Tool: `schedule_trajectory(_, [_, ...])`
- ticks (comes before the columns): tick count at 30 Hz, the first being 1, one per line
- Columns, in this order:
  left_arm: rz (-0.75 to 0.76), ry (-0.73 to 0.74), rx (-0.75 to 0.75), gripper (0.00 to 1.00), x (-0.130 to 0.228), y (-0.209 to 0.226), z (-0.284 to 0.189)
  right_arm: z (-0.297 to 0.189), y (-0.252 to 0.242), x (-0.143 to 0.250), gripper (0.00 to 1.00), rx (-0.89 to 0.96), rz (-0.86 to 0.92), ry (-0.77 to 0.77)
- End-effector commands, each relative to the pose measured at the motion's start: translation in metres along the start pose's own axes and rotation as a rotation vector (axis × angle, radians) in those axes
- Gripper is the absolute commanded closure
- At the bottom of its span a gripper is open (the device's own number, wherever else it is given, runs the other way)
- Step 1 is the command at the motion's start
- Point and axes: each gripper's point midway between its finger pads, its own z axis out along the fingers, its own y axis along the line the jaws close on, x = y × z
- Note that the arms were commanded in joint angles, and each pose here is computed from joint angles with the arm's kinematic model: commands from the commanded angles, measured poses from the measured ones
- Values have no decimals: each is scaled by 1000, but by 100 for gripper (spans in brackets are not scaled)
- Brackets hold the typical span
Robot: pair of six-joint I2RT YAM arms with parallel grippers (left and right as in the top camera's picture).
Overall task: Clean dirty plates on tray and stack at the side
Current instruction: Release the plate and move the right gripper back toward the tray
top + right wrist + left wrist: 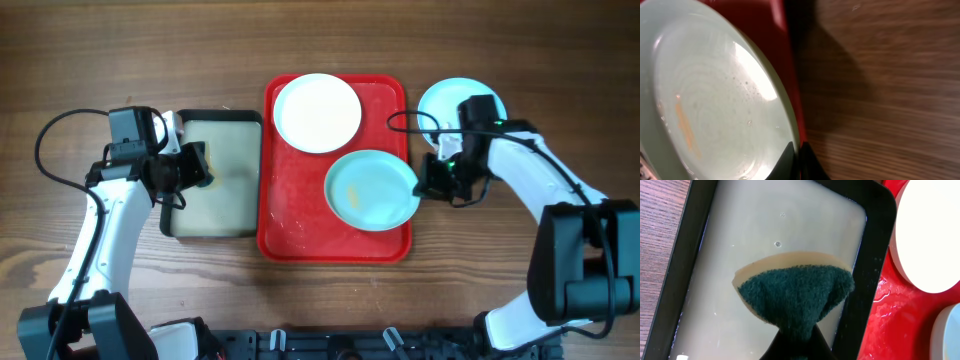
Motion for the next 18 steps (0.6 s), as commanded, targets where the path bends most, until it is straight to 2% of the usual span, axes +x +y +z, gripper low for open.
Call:
schedule_trajectory(1, [-8,9,18,96,1,-2,2,12,27,16,96,-16,8,50])
schedule_trajectory(2, [-8,9,18,96,1,-2,2,15,29,18,95,8,3,49])
schedule_trajectory(3, [-8,9,18,96,1,-2,2,20,30,19,89,66,-7,37])
schedule_trajectory(4, [-8,9,18,96,1,-2,2,22,30,20,73,91,-21,32])
schedule_trajectory(5, [-8,9,18,96,1,-2,2,24,30,20,63,109,-49,26])
schedule_trajectory(6, [-8,9,19,96,1,-3,2,26,32,17,57,127,-120,10])
schedule_trajectory(10, [-8,11,29,96,2,-4,2,25,52,-21,59,79,-363,-142])
schedule_trajectory(13, [-9,13,28,96,2,-4,2,19,46,-46,64,167,-487,-241])
schedule_trajectory(16, [-8,11,29,96,2,-4,2,18,47,-51,65,192,-645,-248])
schedule_trajectory(18, [-8,10,29,96,2,-4,2,20,54,-48,65,164,-672,-242])
